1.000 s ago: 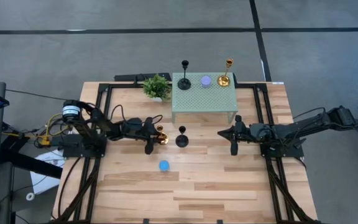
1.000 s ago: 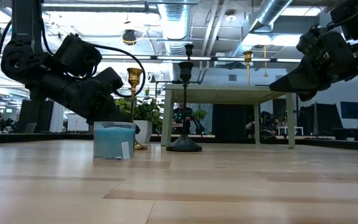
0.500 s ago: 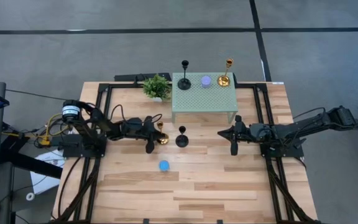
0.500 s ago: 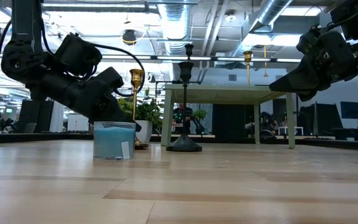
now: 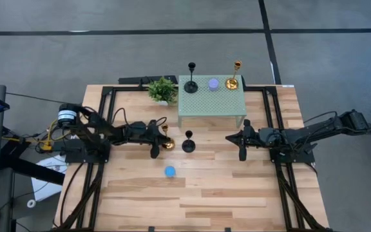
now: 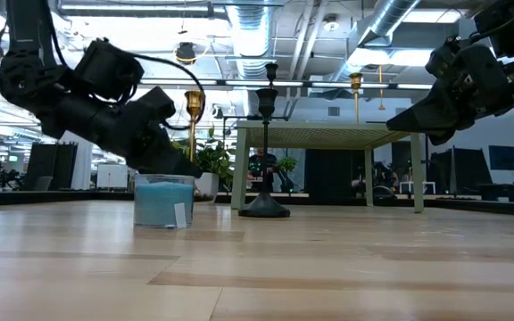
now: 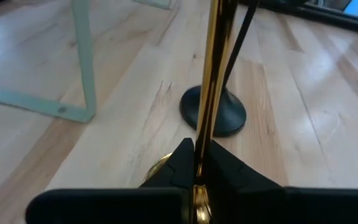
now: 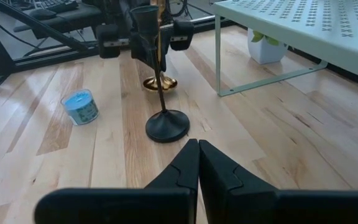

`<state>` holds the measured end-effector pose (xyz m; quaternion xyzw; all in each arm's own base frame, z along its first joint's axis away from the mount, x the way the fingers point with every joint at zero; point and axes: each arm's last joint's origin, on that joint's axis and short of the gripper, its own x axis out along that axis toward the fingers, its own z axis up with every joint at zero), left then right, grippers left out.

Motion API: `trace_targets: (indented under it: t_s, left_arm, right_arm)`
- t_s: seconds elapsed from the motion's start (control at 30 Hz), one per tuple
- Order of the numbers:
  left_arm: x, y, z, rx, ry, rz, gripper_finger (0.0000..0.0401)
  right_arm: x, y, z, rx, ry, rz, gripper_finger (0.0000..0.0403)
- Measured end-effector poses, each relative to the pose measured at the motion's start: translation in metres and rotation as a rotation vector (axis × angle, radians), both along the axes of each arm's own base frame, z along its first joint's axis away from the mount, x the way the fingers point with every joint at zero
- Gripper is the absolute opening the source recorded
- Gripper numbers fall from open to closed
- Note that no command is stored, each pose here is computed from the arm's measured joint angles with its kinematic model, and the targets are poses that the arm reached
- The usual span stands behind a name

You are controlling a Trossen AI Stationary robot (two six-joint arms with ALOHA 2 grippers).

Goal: Pick & Place candle stick holders
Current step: Align the golden candle holder with the other golden candle holder on the shelf

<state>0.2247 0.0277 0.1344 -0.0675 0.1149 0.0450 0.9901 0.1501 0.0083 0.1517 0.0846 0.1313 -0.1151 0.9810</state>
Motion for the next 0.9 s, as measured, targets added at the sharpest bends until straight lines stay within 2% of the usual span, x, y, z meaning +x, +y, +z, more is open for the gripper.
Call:
trace_targets:
  t_s: [0.4,0.53,0.6,0.9]
  left_arm:
    - [-0.016,-0.003,0.034,-0.022,-0.050,0.021,0.0015]
    - [-0.017,-0.002,0.051,-0.088,-0.018,0.064,0.0015]
    - [-0.014,-0.002,0.061,-0.088,0.004,0.065,0.0015]
    - [-0.004,-0.008,0.131,0.075,-0.020,-0.008,0.0017]
  right_arm:
    - [0.000,0.000,0.000,-0.010,0.002,0.003,0.0001]
    - [0.000,0.000,0.001,-0.008,-0.007,0.004,0.0001]
    - [0.000,0.000,0.001,-0.008,-0.010,0.004,0.0001]
    - [0.001,0.000,0.003,-0.030,-0.021,0.010,0.0001]
